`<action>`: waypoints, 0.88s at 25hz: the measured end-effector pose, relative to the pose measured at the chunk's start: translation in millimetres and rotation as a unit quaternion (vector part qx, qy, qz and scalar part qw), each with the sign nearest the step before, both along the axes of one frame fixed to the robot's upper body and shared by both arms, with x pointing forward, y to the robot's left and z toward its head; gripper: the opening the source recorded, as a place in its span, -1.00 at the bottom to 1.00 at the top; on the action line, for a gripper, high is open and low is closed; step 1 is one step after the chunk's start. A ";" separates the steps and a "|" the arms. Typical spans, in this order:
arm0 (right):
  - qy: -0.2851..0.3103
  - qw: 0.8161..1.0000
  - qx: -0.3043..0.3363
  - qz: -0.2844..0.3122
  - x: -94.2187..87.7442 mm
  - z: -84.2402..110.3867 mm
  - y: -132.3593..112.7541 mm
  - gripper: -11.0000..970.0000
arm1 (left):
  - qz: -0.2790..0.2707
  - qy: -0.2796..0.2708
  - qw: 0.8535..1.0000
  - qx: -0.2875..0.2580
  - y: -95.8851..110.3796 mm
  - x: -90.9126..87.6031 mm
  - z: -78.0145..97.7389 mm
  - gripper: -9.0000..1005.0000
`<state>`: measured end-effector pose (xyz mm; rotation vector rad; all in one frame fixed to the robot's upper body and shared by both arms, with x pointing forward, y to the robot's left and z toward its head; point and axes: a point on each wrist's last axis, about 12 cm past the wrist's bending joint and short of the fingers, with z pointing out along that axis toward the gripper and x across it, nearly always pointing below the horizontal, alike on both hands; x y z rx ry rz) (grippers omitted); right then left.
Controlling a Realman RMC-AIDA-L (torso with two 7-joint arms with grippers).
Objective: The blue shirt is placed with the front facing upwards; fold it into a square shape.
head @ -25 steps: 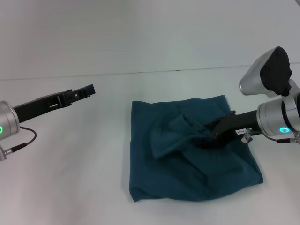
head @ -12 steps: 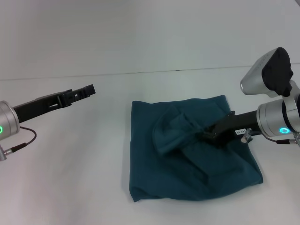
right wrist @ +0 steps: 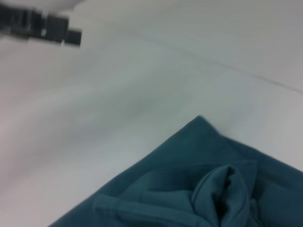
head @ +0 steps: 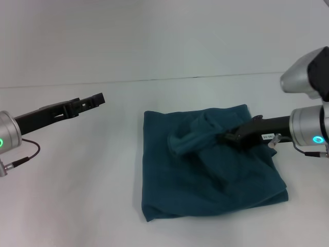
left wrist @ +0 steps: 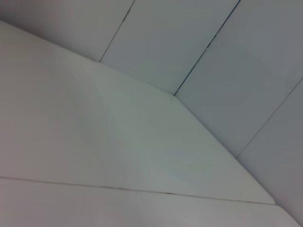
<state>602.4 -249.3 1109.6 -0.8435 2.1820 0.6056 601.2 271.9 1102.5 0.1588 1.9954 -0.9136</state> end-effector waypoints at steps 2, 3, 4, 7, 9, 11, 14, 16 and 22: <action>-0.002 1.000 0.016 -0.008 -1.8 0.2 -3.7 -0.83 | 0.000 -0.002 1.000 0.000 0.1 0.1 0.2 0.81; -0.004 1.000 0.025 -0.011 -3.0 0.5 -5.4 -0.83 | 0.000 -0.002 1.000 0.000 0.2 0.1 0.2 0.81; -0.006 0.999 0.034 -0.014 -4.0 0.9 -7.0 -0.83 | 0.001 -0.002 1.000 0.001 0.6 0.2 0.3 0.81; -0.013 0.998 0.060 -0.022 -4.7 4.5 -9.9 -0.83 | 0.001 -0.004 1.000 0.002 1.6 0.6 0.9 0.80; -0.018 0.997 0.074 -0.023 -4.7 7.5 -11.1 -0.83 | 0.002 -0.004 1.000 0.003 1.9 0.7 1.1 0.80; -0.021 0.996 0.085 -0.029 -4.4 9.9 -13.5 -0.83 | 0.002 -0.005 1.000 0.003 2.3 0.9 1.4 0.80; -0.028 0.993 0.108 -0.050 -4.0 14.1 -23.2 -0.84 | 0.001 -0.005 1.000 0.003 2.4 0.9 1.8 0.80; -0.028 0.992 0.113 -0.056 -4.7 14.5 -26.5 -0.84 | 0.000 -0.006 1.000 0.003 2.5 0.7 2.0 0.80; -0.019 0.988 0.129 -0.084 -12.2 7.2 -39.8 -0.83 | 0.001 -0.005 1.000 0.002 2.6 0.3 1.4 0.80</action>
